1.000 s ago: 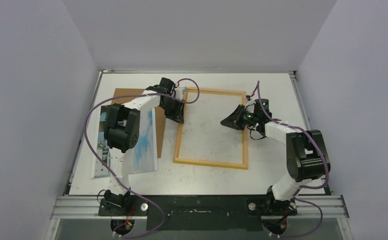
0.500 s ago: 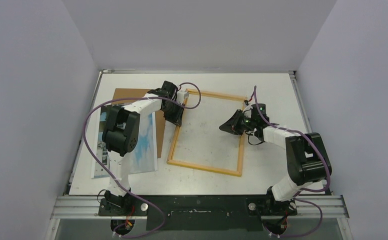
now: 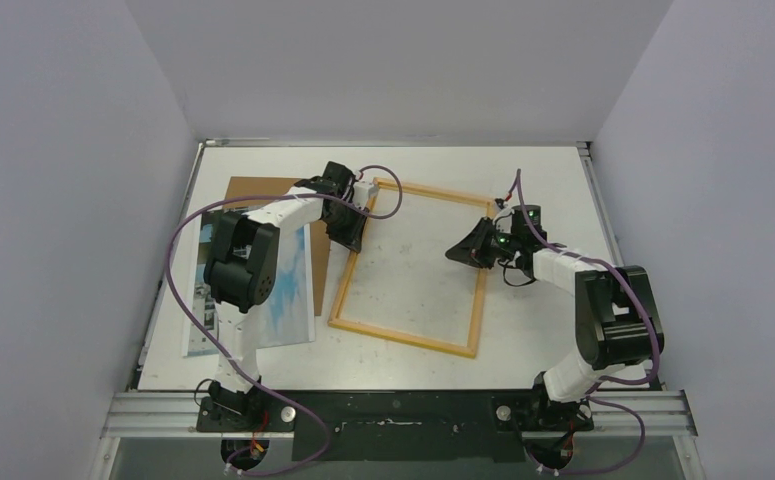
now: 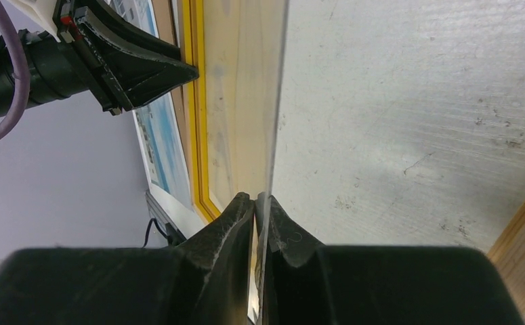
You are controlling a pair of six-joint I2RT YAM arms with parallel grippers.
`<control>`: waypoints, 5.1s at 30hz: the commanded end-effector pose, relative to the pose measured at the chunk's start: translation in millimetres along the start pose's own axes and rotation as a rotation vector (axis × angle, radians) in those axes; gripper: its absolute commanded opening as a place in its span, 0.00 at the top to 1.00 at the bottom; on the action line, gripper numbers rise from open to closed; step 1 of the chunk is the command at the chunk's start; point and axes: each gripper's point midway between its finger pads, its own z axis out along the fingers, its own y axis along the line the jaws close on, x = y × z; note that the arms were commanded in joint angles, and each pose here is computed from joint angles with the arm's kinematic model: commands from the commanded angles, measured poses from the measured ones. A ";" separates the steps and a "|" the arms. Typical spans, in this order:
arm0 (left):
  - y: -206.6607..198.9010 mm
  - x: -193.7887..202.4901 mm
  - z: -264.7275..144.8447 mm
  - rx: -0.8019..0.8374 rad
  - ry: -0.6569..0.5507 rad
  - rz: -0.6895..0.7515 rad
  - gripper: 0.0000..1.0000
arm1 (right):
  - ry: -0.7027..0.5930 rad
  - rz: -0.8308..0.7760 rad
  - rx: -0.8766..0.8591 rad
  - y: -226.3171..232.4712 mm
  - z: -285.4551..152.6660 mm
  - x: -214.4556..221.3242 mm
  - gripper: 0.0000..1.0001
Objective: Put the photo into the frame
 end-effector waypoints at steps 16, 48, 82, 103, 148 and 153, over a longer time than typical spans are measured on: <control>-1.7 -12.8 -18.5 0.082 -0.011 -0.041 0.71 | 0.001 -0.044 -0.016 -0.5 -2.5 -9.1 0.95; 11.5 -7.6 -7.3 0.029 -0.022 0.003 0.75 | -0.005 -0.059 -0.028 6.9 -15.5 -21.5 0.95; 6.8 -37.4 -54.9 0.134 -0.114 -0.067 0.74 | 0.043 0.000 -0.218 42.8 -14.1 -15.8 0.95; 33.8 -19.8 -41.0 0.115 -0.095 -0.115 0.76 | 0.026 0.039 -0.337 74.8 -29.4 -17.8 0.95; 34.4 -14.6 -40.8 0.101 -0.100 -0.124 0.76 | 0.040 -0.001 -0.332 91.3 -31.4 -14.3 0.95; 37.3 -15.9 -42.0 0.091 -0.108 -0.130 0.76 | 0.061 0.002 -0.323 83.0 -26.9 -7.9 0.95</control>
